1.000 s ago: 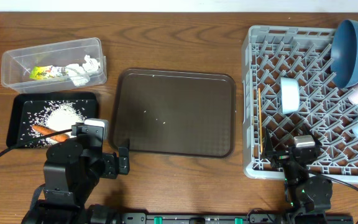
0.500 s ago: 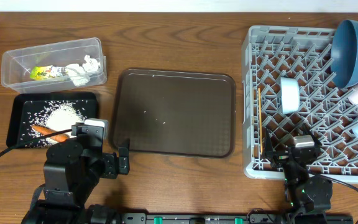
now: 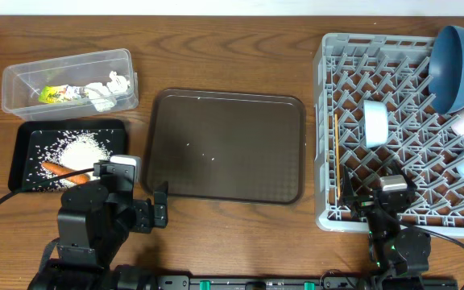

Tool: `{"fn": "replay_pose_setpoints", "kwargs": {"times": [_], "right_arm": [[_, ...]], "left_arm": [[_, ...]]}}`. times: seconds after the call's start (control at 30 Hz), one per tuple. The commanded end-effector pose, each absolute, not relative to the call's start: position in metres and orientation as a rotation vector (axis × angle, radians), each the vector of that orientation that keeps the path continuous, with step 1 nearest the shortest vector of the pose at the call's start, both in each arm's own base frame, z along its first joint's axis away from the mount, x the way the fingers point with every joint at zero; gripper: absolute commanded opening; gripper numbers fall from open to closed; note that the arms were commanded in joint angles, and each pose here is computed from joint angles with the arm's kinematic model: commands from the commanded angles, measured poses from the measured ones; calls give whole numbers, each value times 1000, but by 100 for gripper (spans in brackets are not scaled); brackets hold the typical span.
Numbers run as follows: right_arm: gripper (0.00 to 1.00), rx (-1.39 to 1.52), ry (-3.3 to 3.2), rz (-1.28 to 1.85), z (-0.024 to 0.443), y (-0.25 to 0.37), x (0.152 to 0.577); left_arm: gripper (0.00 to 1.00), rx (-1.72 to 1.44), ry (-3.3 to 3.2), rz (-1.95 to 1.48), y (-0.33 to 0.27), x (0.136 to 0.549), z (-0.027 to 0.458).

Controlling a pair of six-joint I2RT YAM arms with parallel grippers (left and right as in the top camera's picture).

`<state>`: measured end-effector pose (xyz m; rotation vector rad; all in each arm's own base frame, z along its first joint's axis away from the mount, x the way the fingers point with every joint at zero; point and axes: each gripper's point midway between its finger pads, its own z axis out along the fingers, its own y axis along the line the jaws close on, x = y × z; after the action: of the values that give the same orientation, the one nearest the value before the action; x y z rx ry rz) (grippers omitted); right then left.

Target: Sort waste into correct bins and load items into the dishwasher rack

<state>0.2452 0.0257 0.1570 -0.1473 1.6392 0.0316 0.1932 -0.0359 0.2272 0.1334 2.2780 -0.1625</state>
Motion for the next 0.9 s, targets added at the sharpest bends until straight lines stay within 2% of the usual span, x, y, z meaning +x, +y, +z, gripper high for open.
{"fn": "replay_pose_setpoints", "kwargs": {"times": [0.0, 0.2, 0.4, 0.63, 0.87], "right_arm": [[99, -167, 1637, 31, 157, 28, 245], [99, -167, 1636, 31, 157, 28, 245], [99, -167, 1636, 31, 157, 28, 245], [99, -167, 1636, 31, 157, 28, 245], [99, -167, 1636, 31, 157, 28, 245]], "left_arm": [[98, 129, 2279, -108, -29, 194, 227], [98, 93, 2252, -48, -18, 189, 215], [98, 45, 2155, -35, -11, 193, 182], [98, -11, 1982, -66, -11, 211, 149], [98, -51, 1760, -107, -12, 237, 146]]}}
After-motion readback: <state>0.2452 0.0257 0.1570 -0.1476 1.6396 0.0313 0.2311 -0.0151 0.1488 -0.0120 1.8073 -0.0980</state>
